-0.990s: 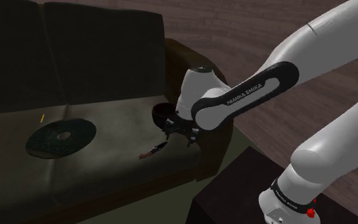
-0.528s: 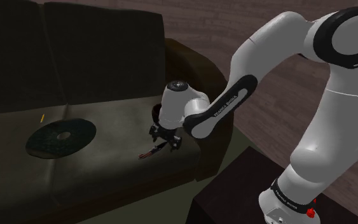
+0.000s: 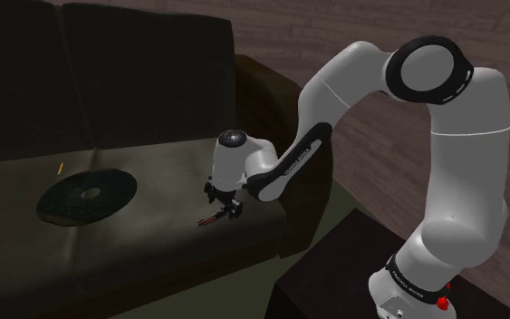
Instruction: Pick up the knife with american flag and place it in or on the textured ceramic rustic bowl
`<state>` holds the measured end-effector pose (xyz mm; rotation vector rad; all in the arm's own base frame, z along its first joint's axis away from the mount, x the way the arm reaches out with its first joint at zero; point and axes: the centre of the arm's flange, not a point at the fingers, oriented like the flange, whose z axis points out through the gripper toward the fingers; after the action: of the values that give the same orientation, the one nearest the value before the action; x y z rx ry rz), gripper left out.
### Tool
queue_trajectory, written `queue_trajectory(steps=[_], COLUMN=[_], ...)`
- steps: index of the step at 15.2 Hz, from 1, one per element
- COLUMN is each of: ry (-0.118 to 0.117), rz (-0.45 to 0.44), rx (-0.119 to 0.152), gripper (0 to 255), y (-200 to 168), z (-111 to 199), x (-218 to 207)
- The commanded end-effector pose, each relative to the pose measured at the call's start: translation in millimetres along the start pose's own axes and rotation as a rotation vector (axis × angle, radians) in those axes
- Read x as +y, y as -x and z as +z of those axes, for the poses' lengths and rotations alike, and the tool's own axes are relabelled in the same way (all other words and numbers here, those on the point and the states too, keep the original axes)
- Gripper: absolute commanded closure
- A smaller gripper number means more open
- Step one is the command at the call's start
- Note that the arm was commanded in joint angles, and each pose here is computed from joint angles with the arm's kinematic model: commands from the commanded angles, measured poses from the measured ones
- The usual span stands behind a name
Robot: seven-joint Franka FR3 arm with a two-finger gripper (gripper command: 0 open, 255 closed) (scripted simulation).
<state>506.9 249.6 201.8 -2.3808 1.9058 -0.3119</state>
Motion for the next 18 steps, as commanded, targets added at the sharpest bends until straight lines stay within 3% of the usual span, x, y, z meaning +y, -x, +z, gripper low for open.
queue_trajectory(steps=[1,4,12,13,18], ry=[-0.001,-0.001,-0.001,-0.001,-0.001], rz=[0.003,0.003,0.003,0.003,0.003], rx=[0.002,0.002,0.002,0.002,0.002], gripper=[0,0,0,255,255], y=[-1,-1,-1,-1,-2], z=[11,30,30,30,29], x=[0,0,0,0,1])
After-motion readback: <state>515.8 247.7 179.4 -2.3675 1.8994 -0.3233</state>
